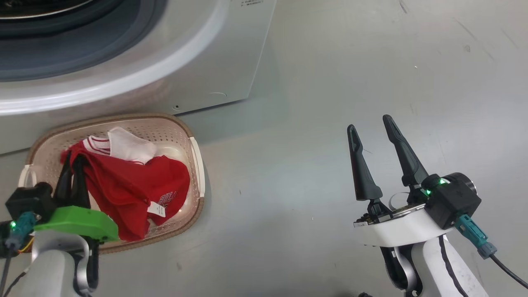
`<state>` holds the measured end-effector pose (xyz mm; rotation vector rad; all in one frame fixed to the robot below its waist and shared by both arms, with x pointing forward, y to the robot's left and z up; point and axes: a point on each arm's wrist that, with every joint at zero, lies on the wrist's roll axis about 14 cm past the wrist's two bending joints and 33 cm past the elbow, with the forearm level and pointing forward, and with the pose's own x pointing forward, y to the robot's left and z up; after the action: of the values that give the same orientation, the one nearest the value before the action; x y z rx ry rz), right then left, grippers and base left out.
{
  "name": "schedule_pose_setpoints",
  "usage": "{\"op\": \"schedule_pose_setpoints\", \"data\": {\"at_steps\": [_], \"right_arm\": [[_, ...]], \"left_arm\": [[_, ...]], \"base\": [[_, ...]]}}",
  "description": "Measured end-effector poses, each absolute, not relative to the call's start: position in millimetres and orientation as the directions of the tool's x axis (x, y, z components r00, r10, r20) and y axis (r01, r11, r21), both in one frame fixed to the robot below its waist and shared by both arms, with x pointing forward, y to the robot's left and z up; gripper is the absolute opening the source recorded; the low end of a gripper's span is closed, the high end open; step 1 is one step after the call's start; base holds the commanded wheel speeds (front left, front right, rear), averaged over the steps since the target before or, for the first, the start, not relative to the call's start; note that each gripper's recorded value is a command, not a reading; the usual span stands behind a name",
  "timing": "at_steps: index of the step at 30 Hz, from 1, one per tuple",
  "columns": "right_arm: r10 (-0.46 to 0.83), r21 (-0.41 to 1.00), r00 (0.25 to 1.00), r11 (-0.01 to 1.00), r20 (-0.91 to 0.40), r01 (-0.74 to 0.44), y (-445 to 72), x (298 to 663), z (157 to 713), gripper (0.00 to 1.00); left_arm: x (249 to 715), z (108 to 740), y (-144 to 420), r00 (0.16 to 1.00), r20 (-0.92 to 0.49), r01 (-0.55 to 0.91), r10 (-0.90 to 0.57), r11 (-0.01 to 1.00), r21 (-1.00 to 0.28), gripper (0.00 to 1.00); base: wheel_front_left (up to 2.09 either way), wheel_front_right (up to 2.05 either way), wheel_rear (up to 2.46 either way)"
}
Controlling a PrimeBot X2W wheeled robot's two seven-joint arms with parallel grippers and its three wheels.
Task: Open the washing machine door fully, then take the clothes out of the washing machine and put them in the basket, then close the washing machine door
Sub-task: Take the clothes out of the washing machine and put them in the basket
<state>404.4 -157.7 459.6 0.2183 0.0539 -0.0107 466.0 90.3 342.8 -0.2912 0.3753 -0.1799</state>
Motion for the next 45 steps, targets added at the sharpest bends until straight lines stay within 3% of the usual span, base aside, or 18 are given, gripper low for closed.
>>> {"op": "schedule_pose_setpoints", "data": {"at_steps": [11,19,34,35,37,45], "right_arm": [[-0.027,0.202,0.995,0.978,-0.097,0.047,-168,426,436,1.00],[-0.036,0.187,0.990,0.980,-0.133,0.060,-174,438,418,1.00],[-0.059,0.180,0.985,0.980,-0.162,0.088,-184,446,403,1.00],[-0.060,0.186,0.985,0.978,-0.162,0.090,-184,446,403,1.00],[-0.060,0.190,0.985,0.978,-0.163,0.091,-183,446,403,1.00],[-0.046,0.202,0.988,0.976,-0.149,0.076,-179,447,408,1.00]], "left_arm": [[492,256,93,0.801,-0.551,0.087,-0.236,0.955,-0.284,0.00],[478,191,89,0.667,-0.706,0.052,-0.240,0.959,-0.278,0.00],[458,147,69,0.551,-0.788,0.054,-0.276,0.954,-0.296,0.00],[456,147,67,0.547,-0.787,0.068,-0.285,0.952,-0.298,0.29],[454,148,66,0.548,-0.786,0.075,-0.287,0.952,-0.296,1.00],[460,162,77,0.615,-0.748,0.073,-0.251,0.962,-0.263,1.00]], "base": [[0.00,0.00,0.00],[0.00,0.00,0.00],[0.00,0.00,0.00],[0.00,0.00,0.00],[0.00,0.00,0.00],[0.00,0.00,0.00]]}}
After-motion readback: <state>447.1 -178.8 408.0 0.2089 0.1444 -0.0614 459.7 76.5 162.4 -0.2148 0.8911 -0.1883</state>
